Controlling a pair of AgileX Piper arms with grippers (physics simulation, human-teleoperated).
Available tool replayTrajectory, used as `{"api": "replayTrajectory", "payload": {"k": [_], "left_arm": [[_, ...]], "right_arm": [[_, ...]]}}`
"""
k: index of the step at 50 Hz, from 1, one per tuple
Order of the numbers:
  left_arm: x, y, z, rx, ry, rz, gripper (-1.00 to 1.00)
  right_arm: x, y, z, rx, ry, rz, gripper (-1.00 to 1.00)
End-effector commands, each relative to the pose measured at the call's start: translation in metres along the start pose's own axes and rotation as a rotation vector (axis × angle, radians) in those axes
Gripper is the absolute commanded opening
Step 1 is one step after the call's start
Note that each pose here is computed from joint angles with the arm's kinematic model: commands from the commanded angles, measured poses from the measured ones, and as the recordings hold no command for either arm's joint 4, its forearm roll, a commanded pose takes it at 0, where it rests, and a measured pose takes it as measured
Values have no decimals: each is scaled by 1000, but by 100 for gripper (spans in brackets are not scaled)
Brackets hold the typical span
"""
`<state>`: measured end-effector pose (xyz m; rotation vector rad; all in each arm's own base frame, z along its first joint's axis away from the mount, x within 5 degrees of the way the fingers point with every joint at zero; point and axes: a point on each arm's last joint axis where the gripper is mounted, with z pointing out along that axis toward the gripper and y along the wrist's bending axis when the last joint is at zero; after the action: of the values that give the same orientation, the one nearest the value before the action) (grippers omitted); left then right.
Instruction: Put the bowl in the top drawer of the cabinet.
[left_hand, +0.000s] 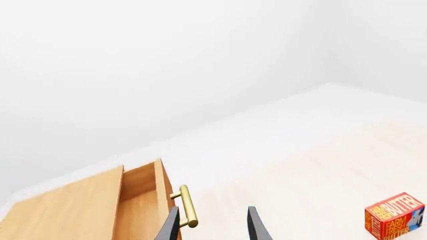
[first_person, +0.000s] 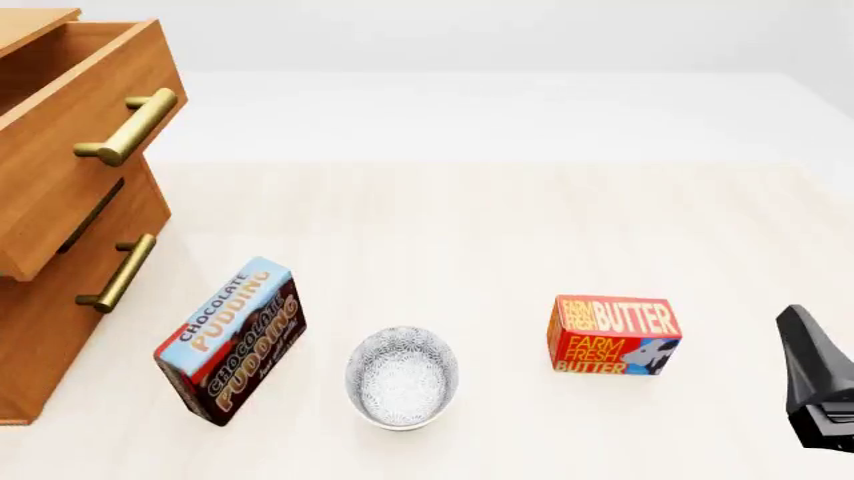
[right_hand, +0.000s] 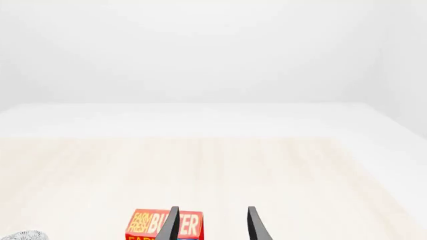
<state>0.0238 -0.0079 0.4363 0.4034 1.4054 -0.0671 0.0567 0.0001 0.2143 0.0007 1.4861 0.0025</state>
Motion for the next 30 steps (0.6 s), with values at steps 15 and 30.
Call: {"api": "replayTrajectory", "payload": {"k": [15,30], "left_arm": [[-61,18,17,-75,146,-164,100],[-83,30,24,-211,168,-234,100]], "right_arm": [[0,0,0,0,0,0,100],[0,0,0,0,0,0,100]]}}
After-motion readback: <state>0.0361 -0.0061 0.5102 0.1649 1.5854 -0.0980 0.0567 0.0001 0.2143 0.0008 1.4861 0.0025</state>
